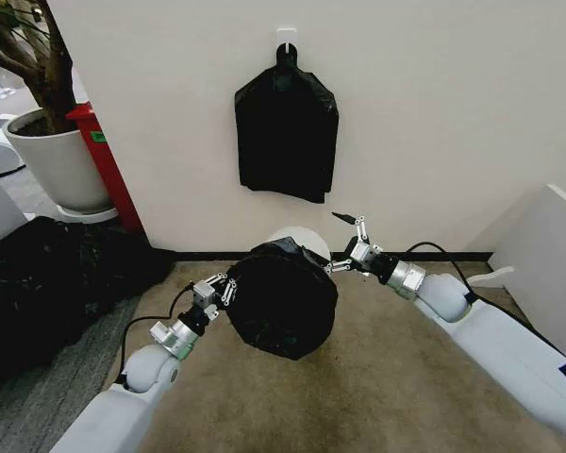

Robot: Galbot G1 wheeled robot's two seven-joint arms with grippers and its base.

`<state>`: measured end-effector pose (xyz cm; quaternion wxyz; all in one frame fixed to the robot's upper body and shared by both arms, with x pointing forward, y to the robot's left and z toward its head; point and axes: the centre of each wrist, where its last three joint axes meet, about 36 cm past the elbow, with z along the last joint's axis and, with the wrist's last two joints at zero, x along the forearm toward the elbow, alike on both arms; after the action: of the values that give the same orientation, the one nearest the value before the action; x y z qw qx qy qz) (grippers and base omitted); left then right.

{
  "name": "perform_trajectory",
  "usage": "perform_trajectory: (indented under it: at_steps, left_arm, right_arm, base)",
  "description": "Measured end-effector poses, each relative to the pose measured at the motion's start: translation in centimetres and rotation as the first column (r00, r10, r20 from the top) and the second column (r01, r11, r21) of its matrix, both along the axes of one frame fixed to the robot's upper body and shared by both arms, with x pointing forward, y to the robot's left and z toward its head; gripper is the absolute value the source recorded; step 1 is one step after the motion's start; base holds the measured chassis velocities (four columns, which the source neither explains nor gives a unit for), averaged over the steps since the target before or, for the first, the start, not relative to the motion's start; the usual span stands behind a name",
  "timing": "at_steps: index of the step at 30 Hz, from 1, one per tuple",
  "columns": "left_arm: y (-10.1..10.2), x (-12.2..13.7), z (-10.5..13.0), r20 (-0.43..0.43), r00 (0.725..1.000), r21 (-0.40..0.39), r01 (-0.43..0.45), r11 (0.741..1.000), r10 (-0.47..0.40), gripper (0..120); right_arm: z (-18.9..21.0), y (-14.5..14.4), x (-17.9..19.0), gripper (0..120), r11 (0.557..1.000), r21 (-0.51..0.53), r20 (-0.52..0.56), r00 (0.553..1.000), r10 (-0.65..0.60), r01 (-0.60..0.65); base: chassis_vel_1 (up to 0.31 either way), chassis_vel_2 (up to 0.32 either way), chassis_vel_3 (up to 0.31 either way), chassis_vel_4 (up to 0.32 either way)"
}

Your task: Place the garbage bag over the trash bin.

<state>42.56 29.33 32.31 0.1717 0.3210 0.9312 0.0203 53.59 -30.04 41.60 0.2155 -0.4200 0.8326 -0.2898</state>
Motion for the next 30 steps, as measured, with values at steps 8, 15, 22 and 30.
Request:
perform_trajectory:
  at_steps: [8,15,22,30]
  left_arm:
    - [0.4,0.2,-0.4,-0.006,1.0,0.006,-0.009,1.0,0.009,1]
    - [0.3,1.0,-0.6,-0.002,1.0,0.006,-0.013,1.0,0.013,1]
    - [0.1,1.4,-0.6,0.0,1.0,0.002,-0.011,1.0,0.011,1]
    - [-0.3,0.8,-0.5,0.001,1.0,-0.007,-0.001,1.0,0.001,1]
  right_arm:
    - [0.4,1.5,0.7,100,0.983,0.155,0.012,0.994,-0.104,0.101]
    - [0.7,1.0,0.1,100,0.969,0.224,-0.112,0.985,0.132,-0.105]
    - [-1.4,0.3,0.3,100,0.988,0.11,-0.077,0.991,0.114,-0.105]
    - [-2.5,0.0,0.7,100,0.998,0.036,0.013,0.998,-0.054,0.054]
  base:
    - [0.0,0.0,0.0,0.0]
    - [0.0,0.0,0.0,0.0]
    - [0.0,0.0,0.0,0.0]
    - [0.0,0.0,0.0,0.0]
